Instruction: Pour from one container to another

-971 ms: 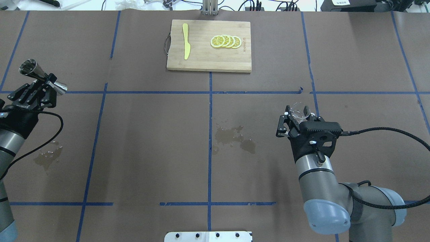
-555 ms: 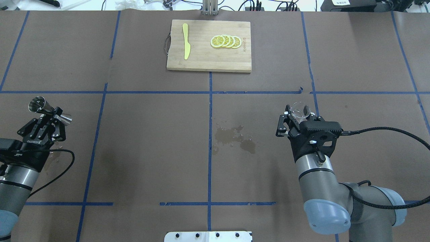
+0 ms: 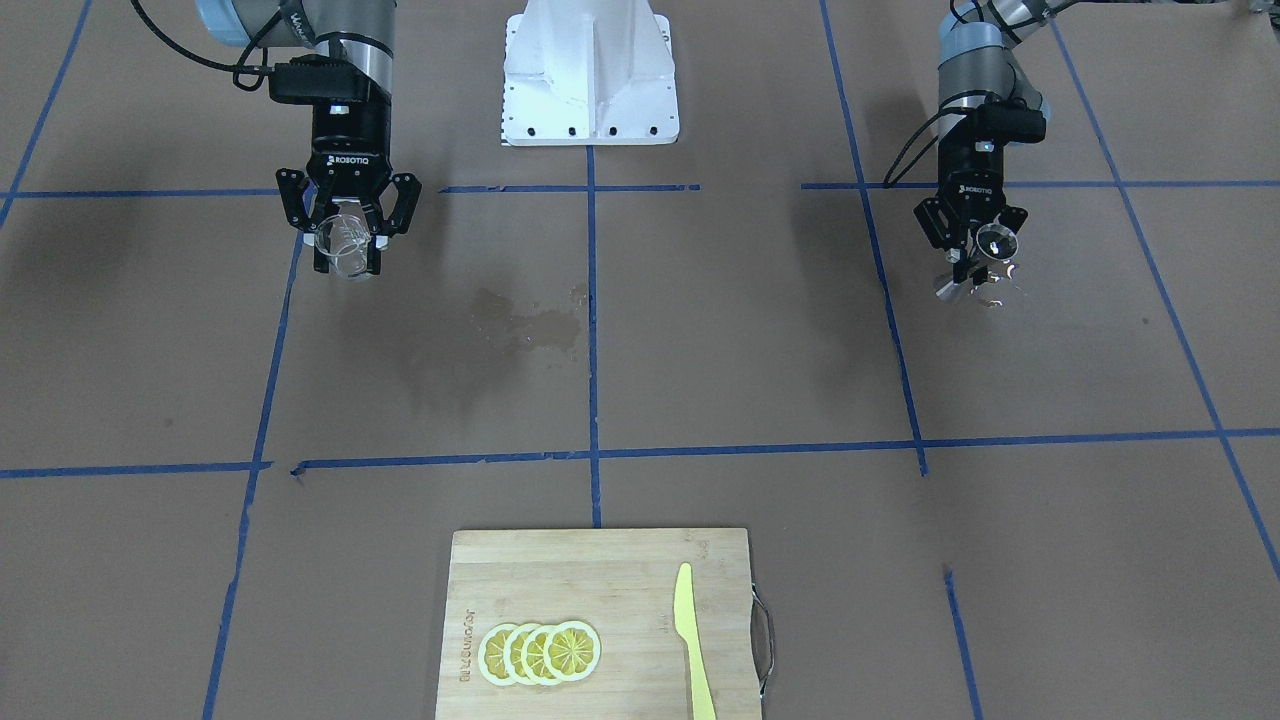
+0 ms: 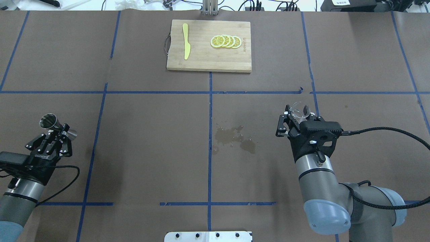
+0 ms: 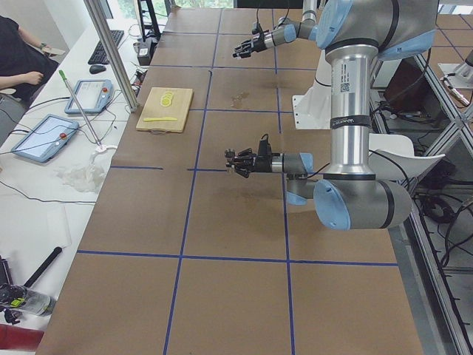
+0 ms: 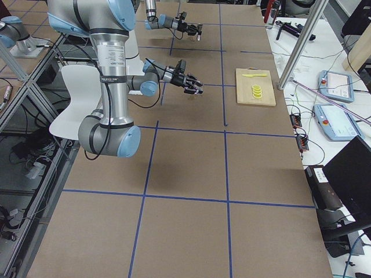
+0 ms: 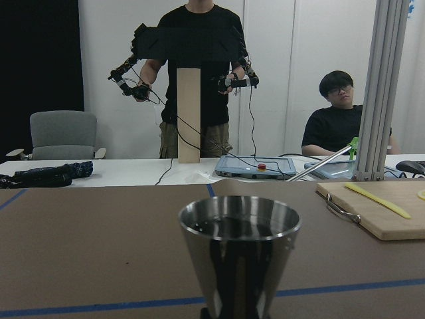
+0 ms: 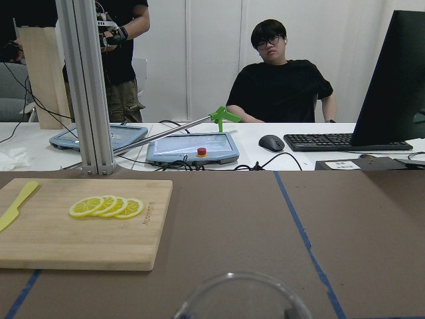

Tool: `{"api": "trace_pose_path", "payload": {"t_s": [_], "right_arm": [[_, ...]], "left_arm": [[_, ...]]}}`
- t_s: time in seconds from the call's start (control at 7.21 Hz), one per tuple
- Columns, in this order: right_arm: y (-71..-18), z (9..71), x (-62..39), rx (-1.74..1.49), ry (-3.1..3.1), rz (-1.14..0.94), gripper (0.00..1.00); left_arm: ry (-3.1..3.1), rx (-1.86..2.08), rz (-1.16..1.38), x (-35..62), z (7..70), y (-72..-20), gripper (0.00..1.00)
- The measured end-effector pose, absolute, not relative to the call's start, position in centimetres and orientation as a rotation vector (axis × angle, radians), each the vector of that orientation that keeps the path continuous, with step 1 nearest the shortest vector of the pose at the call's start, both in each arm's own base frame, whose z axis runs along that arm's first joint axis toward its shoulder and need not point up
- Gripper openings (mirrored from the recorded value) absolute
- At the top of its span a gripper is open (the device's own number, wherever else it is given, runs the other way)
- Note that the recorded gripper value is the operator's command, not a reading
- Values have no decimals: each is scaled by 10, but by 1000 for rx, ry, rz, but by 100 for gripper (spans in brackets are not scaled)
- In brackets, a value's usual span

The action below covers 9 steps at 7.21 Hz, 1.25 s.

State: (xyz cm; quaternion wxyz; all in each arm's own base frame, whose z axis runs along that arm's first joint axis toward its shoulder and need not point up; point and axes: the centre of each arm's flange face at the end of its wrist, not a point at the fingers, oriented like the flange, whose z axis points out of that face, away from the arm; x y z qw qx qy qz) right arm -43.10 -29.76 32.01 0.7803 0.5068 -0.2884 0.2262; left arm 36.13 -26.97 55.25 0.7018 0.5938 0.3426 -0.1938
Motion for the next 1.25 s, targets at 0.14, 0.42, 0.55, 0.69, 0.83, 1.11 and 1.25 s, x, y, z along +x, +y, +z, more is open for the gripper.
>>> {"api": "trace_pose_path", "payload": {"t_s": [0.14, 0.42, 0.55, 0.69, 0.83, 1.11, 1.25], "right_arm": [[-298, 320, -431, 1096, -623, 489, 0], [-298, 320, -431, 1096, -622, 489, 0], [-298, 321, -430, 1097, -622, 490, 0], [-298, 321, -430, 1098, -621, 490, 0], [-298, 321, -430, 1098, -620, 490, 0], [-298, 321, -430, 1098, -619, 490, 0], [-298, 321, -430, 1098, -619, 490, 0]], "left_arm": [[764, 1318, -422, 366, 555, -267, 0], [773, 1312, -410, 379, 556, -263, 0], [779, 1309, -405, 383, 555, -260, 0], [787, 1304, -399, 387, 555, -257, 0], [797, 1299, -393, 392, 554, -253, 0], [811, 1292, -386, 407, 552, -249, 0], [815, 1291, -386, 413, 552, -248, 0]]}}
